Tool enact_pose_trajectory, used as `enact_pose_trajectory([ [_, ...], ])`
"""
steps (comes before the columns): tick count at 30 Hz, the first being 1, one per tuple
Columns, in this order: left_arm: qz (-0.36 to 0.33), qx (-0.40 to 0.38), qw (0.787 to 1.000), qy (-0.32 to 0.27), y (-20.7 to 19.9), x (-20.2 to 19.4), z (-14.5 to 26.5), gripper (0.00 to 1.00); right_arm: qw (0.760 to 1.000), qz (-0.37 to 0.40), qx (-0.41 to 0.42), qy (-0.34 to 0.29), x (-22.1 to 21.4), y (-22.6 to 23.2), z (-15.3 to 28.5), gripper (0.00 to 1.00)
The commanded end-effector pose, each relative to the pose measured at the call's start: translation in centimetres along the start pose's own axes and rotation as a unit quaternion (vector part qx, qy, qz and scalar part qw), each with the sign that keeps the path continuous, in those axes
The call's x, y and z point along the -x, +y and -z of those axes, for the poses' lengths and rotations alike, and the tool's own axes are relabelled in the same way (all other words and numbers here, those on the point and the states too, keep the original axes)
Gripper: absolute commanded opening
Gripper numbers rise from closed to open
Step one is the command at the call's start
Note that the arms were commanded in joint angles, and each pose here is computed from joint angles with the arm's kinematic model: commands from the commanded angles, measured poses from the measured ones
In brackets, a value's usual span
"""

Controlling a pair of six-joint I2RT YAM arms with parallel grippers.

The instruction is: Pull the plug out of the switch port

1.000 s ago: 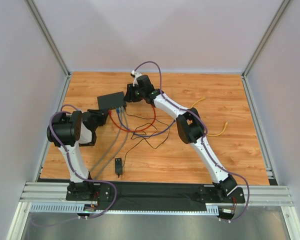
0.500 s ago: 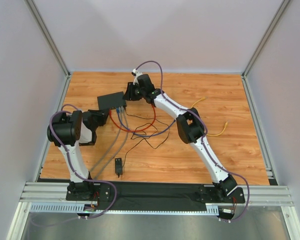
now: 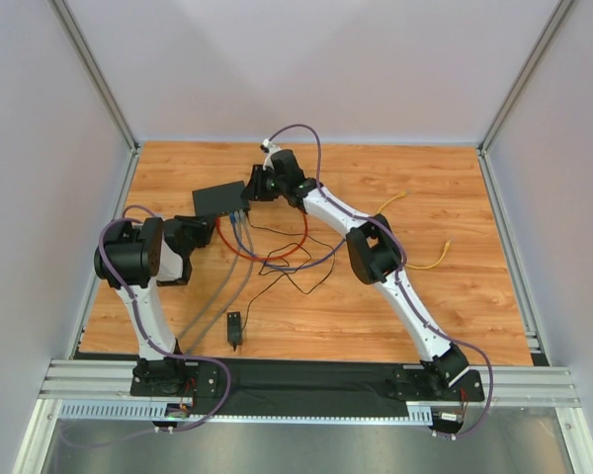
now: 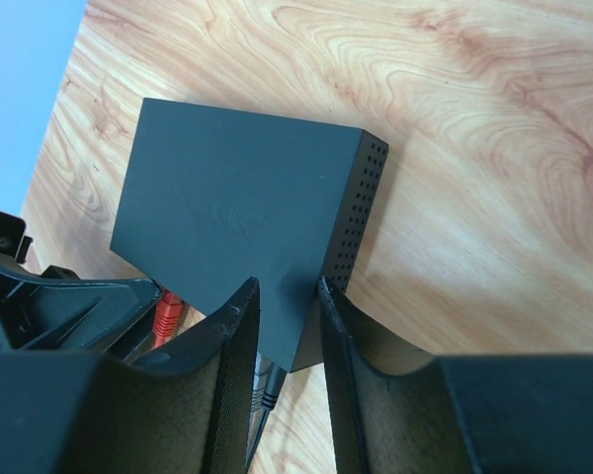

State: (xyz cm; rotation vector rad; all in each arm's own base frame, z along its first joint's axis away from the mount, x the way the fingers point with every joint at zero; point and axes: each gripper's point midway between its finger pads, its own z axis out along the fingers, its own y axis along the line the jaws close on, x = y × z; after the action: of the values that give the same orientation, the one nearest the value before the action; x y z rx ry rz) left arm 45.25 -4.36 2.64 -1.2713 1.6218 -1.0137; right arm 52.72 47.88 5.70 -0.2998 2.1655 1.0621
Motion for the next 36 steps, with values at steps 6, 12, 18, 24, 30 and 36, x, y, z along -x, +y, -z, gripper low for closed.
enact_pose_trajectory([
  [6, 0.008, 0.014, 1.0, -0.001, 0.7, -0.1, -0.7, 0.31, 0.999, 0.001, 0.029, -0.015, 0.8, 1.4, -0.5, 0.3],
  [12, 0.011, 0.007, 1.0, 0.0, 0.5, -0.1, -0.7, 0.24, 0.999, 0.007, 0.032, -0.014, 0.9, 2.1, -0.2, 0.29],
  [18, 0.001, -0.001, 1.0, 0.009, 0.3, -0.5, -0.5, 0.15, 1.0, 0.001, 0.022, -0.022, 1.3, 1.8, -0.2, 0.27],
  [24, -0.031, -0.005, 0.999, 0.027, 0.0, -0.9, -0.1, 0.04, 0.998, -0.043, 0.012, -0.032, 1.3, 0.9, -0.5, 0.18],
  [30, -0.086, 0.023, 0.993, 0.075, -0.3, -1.6, 0.2, 0.0, 0.995, -0.085, 0.0, -0.045, 1.4, -0.2, -0.9, 0.15],
  [36, -0.089, 0.03, 0.991, 0.094, 0.0, -2.0, 1.0, 0.0, 0.995, -0.085, -0.011, -0.05, 1.9, -0.4, -0.7, 0.15],
])
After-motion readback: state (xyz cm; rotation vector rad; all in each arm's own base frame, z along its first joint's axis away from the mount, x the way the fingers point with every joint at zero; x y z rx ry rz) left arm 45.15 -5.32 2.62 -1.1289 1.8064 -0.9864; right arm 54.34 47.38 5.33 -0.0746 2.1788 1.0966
